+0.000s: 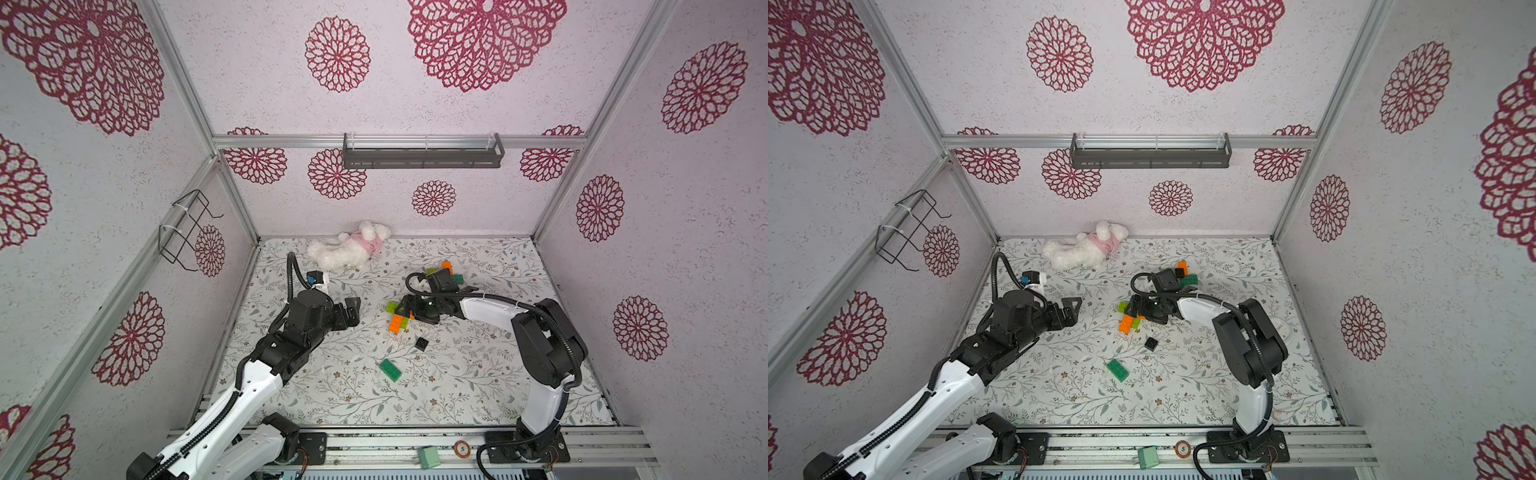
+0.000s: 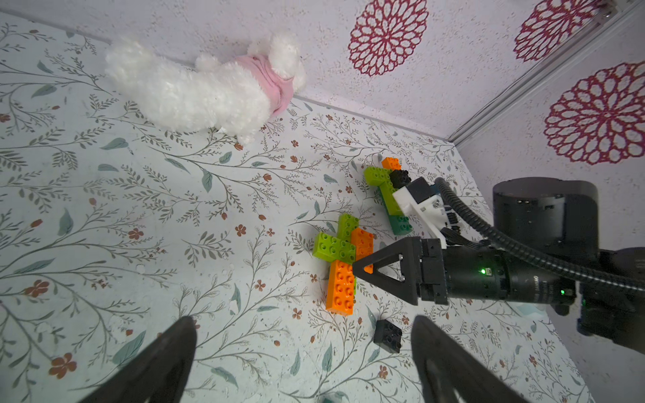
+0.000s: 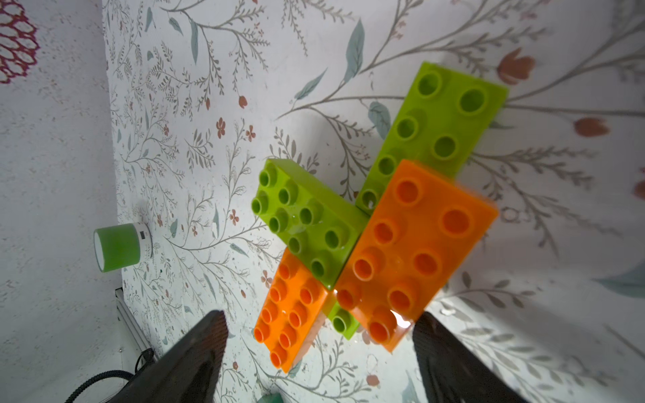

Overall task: Assemble a small pinwheel with lego
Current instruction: Adjust the lego brick at the center of the board, then pick up the lego brick from the center of the board.

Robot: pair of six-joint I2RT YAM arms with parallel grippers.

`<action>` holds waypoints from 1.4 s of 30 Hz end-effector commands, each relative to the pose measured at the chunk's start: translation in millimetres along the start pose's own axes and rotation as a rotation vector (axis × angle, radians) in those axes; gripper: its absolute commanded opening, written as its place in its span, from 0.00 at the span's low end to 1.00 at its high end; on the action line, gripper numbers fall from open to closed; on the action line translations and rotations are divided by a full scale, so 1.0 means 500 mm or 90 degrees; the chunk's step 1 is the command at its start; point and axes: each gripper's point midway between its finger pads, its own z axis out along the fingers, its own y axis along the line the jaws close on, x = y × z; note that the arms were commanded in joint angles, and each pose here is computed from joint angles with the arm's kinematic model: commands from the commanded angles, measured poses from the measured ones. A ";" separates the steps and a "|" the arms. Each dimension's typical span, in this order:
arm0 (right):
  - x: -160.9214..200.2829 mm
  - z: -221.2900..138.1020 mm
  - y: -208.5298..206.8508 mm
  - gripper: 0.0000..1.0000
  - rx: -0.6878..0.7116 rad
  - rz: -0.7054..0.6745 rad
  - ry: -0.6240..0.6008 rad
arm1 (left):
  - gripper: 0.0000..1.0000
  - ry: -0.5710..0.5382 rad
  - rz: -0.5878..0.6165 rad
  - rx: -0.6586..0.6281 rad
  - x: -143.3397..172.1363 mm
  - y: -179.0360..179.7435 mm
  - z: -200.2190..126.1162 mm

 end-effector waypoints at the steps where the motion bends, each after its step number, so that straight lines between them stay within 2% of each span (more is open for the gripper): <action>1: -0.015 0.001 0.063 0.87 -0.047 -0.009 -0.013 | 0.97 -0.008 0.014 -0.014 -0.004 0.012 -0.016; 7: -0.004 0.017 0.066 0.85 -0.037 -0.006 -0.013 | 0.97 -0.018 0.020 -0.022 -0.011 0.017 -0.024; 13: 0.028 -0.039 0.046 0.85 0.023 -0.045 -0.016 | 0.97 -0.012 0.007 -0.026 -0.003 0.023 -0.026; 17: 0.094 -0.074 0.037 0.83 0.037 -0.093 0.020 | 0.97 -0.004 0.001 -0.016 0.004 0.018 -0.018; 23: 0.214 -0.104 0.047 0.79 0.079 -0.232 0.074 | 0.97 0.025 -0.011 0.041 0.012 -0.017 -0.009; 27: 0.282 -0.099 0.053 0.79 0.102 -0.305 0.095 | 0.98 0.060 -0.023 0.064 0.034 -0.029 0.004; 32: 0.329 -0.078 0.046 0.79 0.125 -0.348 0.098 | 0.97 0.080 -0.050 0.076 0.058 -0.029 0.009; 42: 0.362 -0.034 0.060 0.74 0.100 -0.393 0.045 | 0.97 0.112 -0.096 0.062 0.086 -0.015 0.001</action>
